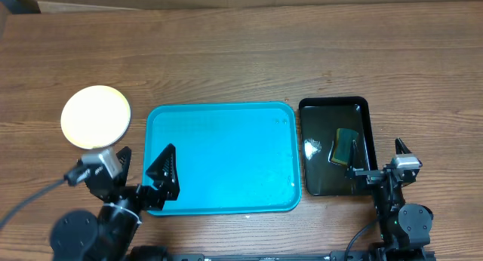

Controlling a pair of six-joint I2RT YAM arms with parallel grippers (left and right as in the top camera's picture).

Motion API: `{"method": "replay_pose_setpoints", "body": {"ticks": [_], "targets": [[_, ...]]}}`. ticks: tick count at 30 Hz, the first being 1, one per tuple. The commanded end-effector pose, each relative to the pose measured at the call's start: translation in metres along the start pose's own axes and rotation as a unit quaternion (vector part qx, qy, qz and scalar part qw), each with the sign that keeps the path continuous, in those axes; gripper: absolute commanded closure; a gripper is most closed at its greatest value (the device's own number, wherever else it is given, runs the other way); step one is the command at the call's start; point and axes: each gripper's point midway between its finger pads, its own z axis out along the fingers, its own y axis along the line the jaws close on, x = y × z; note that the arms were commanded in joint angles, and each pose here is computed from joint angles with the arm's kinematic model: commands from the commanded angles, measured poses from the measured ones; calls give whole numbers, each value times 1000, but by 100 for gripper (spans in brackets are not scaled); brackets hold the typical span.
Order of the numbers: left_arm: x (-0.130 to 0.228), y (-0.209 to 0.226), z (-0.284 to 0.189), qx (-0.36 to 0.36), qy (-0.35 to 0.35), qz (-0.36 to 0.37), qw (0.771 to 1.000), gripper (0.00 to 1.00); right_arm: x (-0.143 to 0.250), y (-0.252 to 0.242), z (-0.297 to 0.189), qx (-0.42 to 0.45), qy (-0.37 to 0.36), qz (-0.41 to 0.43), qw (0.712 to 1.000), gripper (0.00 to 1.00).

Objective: Clean dirty plates on tray and stack at the side

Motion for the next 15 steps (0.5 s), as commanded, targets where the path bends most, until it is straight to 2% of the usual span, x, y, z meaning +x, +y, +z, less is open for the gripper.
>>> {"method": "replay_pose_setpoints", "body": {"ticks": [1, 4, 9, 13, 15], "targets": [[-3, 9, 0, 0, -59, 12, 998, 0, 1, -3, 0, 7, -4, 2, 1000, 0], [-20, 1, 0, 41, -144, 31, 988, 0, 1, -3, 0, 7, -4, 2, 1000, 0], [-42, -13, -13, 101, -273, 60, 955, 0, 1, -3, 0, 7, -4, 2, 1000, 0], [-41, -9, -17, 115, -326, 67, 936, 0, 1, -3, 0, 7, -4, 2, 1000, 0], [-34, -1, -11, 109, -329, 65, 936, 0, 1, -3, 0, 7, -4, 2, 1000, 0]]}}
